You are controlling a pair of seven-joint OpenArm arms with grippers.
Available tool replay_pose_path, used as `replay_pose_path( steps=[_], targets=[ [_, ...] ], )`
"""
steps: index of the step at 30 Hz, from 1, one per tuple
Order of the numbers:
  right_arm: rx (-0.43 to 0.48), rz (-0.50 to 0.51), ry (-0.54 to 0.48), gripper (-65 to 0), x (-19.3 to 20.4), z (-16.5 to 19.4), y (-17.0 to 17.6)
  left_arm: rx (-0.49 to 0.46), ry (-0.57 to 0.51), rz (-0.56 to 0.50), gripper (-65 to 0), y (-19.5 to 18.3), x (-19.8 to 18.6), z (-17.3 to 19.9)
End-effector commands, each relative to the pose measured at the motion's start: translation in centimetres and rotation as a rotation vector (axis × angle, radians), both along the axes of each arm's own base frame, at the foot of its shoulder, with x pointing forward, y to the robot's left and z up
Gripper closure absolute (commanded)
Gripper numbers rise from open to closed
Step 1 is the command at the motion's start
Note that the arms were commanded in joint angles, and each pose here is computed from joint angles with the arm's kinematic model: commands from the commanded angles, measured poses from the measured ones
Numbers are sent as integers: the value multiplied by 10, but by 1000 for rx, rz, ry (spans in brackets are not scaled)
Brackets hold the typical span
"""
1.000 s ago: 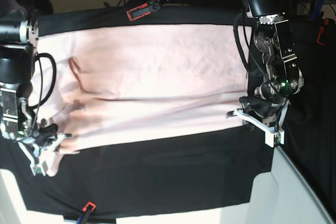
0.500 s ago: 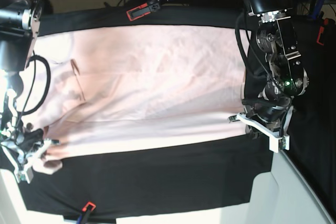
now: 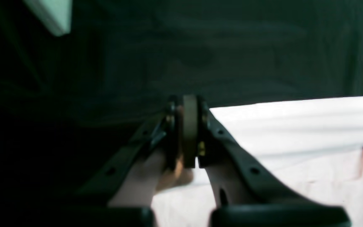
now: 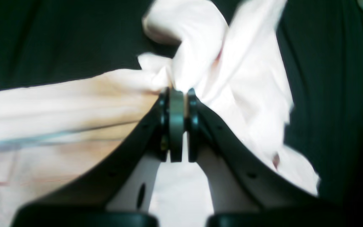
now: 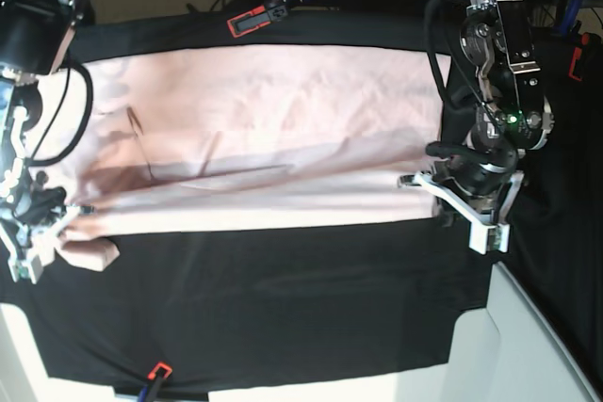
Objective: Fold the T-shirt properly
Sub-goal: 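Pull the shirt end with the right gripper away from the left gripper, then drag the shirt strip with both grippers to straighten and flatten it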
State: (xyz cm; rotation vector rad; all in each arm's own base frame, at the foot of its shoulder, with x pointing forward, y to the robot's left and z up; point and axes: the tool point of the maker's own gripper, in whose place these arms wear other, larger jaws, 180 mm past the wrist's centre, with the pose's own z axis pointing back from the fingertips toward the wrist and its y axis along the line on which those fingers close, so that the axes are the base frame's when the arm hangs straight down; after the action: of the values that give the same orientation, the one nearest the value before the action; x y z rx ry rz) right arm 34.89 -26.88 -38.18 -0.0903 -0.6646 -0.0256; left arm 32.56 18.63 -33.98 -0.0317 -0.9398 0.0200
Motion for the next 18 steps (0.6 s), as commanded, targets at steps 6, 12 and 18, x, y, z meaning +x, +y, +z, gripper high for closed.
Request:
replay_pose_path(
  steps=[6, 12, 18],
  targets=[
    [-14, -1, 6, 0, -16, 3, 4, 46, -19, -20, 0, 3, 0, 6],
    [19, -33, 36, 0, -38, -10, 11, 111, 32, -25, 0, 7, -8, -10],
    [25, -39, 61, 0, -49, -19, 11, 167, 20, -90, 0, -10, -20, -20]
  ],
)
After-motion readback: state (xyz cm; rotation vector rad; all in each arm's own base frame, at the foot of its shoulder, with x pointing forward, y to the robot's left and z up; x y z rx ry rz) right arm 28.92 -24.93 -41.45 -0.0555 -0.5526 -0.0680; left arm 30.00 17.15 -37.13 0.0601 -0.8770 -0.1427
